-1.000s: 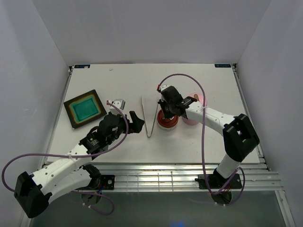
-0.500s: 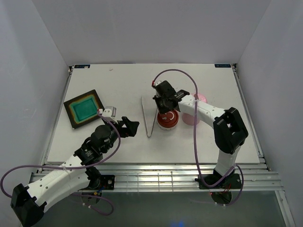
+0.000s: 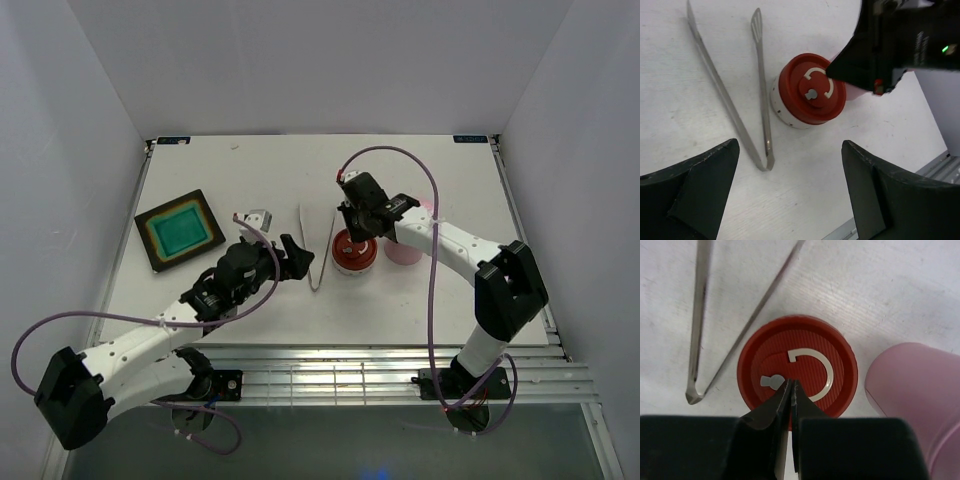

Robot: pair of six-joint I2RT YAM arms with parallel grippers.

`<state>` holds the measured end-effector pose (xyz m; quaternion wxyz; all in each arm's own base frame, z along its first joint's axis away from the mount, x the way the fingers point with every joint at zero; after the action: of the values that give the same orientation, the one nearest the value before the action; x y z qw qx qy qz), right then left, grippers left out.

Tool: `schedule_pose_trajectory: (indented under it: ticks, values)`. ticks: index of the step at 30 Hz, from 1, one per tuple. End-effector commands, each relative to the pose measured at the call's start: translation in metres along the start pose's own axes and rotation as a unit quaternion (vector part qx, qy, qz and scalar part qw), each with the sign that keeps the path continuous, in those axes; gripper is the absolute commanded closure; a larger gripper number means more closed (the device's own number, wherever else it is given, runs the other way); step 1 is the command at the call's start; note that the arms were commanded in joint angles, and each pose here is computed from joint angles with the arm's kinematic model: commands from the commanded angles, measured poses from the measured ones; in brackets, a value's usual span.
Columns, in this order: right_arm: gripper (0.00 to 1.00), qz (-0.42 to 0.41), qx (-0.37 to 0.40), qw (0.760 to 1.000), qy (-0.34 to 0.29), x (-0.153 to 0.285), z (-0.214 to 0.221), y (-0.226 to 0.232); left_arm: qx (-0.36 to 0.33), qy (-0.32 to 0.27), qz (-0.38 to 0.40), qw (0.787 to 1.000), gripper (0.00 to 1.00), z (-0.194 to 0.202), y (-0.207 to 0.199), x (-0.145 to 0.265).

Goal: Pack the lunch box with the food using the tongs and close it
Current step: Close the box lid on the packing box.

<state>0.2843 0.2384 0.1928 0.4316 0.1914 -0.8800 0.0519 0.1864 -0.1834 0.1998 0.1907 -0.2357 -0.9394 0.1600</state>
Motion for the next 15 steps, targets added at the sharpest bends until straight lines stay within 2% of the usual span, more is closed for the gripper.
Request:
schedule_pose_trajectory:
  ticks: [1, 4, 5, 6, 9, 13, 15]
  values:
    - [0.92, 0.003, -0.012, 1.0, 0.013, -0.017, 0.014, -0.003, 0.033, 0.013, 0.064, 0.997, 0.08, -0.02, -0.033, -0.02]
    - [0.92, 0.001, -0.016, 0.999, 0.04, -0.031, 0.026, -0.004, 0.04, 0.056, 0.09, 0.994, 0.18, -0.018, -0.045, -0.043]
    - [0.92, -0.002, -0.016, 0.999, 0.043, -0.031, 0.028, -0.004, 0.041, 0.071, 0.104, 0.991, 0.24, -0.017, -0.049, -0.048]
    - [0.92, -0.005, -0.017, 0.999, 0.032, -0.029, 0.026, -0.004, 0.042, 0.089, 0.12, 0.988, 0.42, -0.015, -0.053, -0.052]
    - [0.92, -0.005, -0.019, 1.0, 0.013, -0.018, 0.019, -0.008, 0.038, 0.108, 0.122, 0.986, 0.7, -0.018, -0.057, -0.068]
    - [0.92, -0.012, -0.023, 0.999, -0.024, 0.007, 0.002, -0.01, 0.045, 0.103, 0.11, 0.988, 0.82, -0.021, -0.047, -0.079]
    - [0.92, -0.01, -0.028, 0.999, -0.044, 0.022, -0.005, -0.013, 0.043, 0.101, 0.121, 0.987, 0.83, -0.019, -0.045, -0.086]
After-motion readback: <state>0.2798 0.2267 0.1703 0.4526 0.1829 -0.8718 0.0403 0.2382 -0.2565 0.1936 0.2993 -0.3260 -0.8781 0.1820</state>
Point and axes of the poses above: each gripper's point midway between its finger pads, its own x axis back along the fingers, its own y axis along the line the jaws close on, z = x × y, the point moved 8 cm from there along x, back along the fingers, and after that the axes turned 5 degrees about -x, right-handed, at the moved point
